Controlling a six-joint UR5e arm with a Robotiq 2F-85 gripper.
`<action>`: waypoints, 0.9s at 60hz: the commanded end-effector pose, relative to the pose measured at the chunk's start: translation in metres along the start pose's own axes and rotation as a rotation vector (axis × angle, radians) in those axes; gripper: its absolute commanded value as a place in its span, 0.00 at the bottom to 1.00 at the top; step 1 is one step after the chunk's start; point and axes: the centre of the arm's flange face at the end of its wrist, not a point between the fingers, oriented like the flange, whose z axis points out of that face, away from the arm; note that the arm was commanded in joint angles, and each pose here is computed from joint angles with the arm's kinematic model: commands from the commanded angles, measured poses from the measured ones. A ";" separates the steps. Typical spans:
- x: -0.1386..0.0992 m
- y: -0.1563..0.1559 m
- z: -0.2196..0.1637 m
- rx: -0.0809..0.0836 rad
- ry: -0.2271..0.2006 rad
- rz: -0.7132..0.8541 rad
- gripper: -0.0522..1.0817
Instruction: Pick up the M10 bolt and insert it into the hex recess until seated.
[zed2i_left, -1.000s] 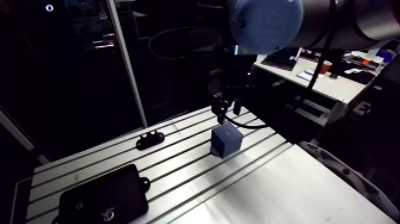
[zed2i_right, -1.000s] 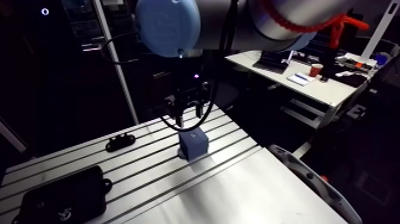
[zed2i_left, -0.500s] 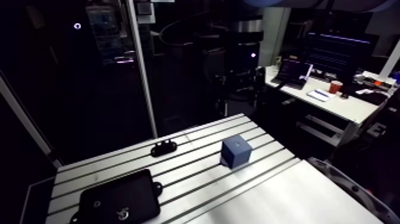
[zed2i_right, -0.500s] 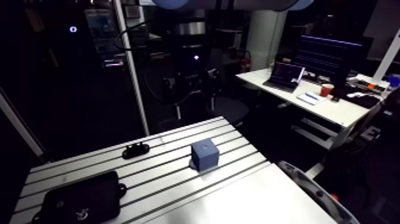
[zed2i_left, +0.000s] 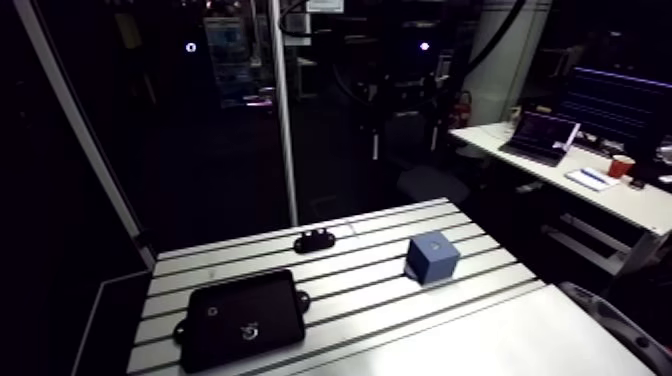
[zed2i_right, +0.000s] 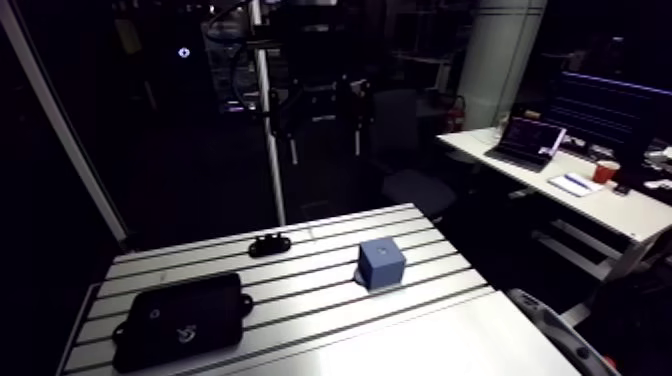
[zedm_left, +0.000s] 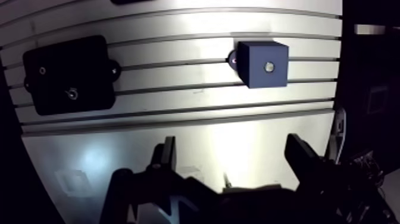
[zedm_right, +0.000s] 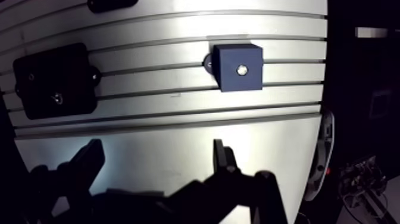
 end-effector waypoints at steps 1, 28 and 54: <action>-0.013 -0.111 -0.066 0.022 0.055 -0.068 0.05; -0.021 -0.124 -0.072 0.011 0.072 -0.102 0.05; -0.028 -0.123 -0.059 0.012 0.042 -0.113 0.05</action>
